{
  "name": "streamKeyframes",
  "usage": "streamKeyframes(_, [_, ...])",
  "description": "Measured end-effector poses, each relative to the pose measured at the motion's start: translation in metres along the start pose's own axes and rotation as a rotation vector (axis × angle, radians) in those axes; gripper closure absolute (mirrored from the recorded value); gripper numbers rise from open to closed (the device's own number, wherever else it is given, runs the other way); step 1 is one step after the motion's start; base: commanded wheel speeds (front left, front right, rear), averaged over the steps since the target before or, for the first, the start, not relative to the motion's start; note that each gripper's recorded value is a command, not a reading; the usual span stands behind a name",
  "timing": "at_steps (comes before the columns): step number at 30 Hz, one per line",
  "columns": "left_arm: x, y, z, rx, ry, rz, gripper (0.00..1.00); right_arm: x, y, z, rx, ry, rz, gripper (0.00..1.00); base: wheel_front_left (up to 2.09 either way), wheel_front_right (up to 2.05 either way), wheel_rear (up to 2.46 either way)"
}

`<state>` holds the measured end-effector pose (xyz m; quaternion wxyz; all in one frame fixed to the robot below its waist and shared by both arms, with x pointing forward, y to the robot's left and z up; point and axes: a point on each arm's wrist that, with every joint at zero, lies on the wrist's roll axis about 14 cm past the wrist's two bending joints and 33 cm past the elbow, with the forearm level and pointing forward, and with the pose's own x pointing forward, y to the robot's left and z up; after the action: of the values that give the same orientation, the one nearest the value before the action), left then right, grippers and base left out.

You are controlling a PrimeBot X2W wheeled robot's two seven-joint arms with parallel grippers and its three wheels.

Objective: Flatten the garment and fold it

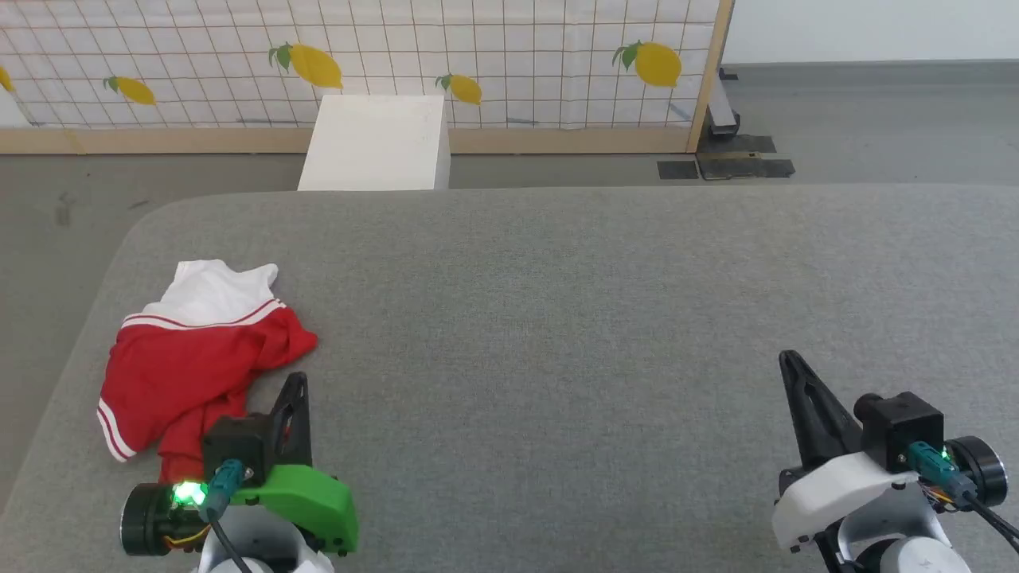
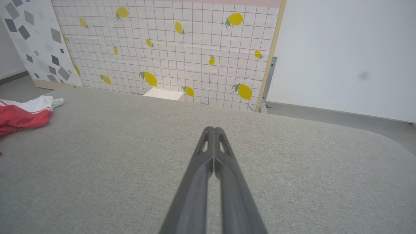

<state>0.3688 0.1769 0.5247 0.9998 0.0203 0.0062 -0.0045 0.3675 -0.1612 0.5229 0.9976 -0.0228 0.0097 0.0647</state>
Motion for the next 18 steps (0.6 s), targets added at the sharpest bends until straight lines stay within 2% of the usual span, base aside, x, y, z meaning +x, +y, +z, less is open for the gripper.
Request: streamKeyframes(18, [0.0, 0.0, 0.0, 0.0, 0.0, 0.0, 1.0, 0.0, -0.0001, 0.0, 0.0, 0.0, 0.0, 1.0, 0.0, 0.0, 0.0])
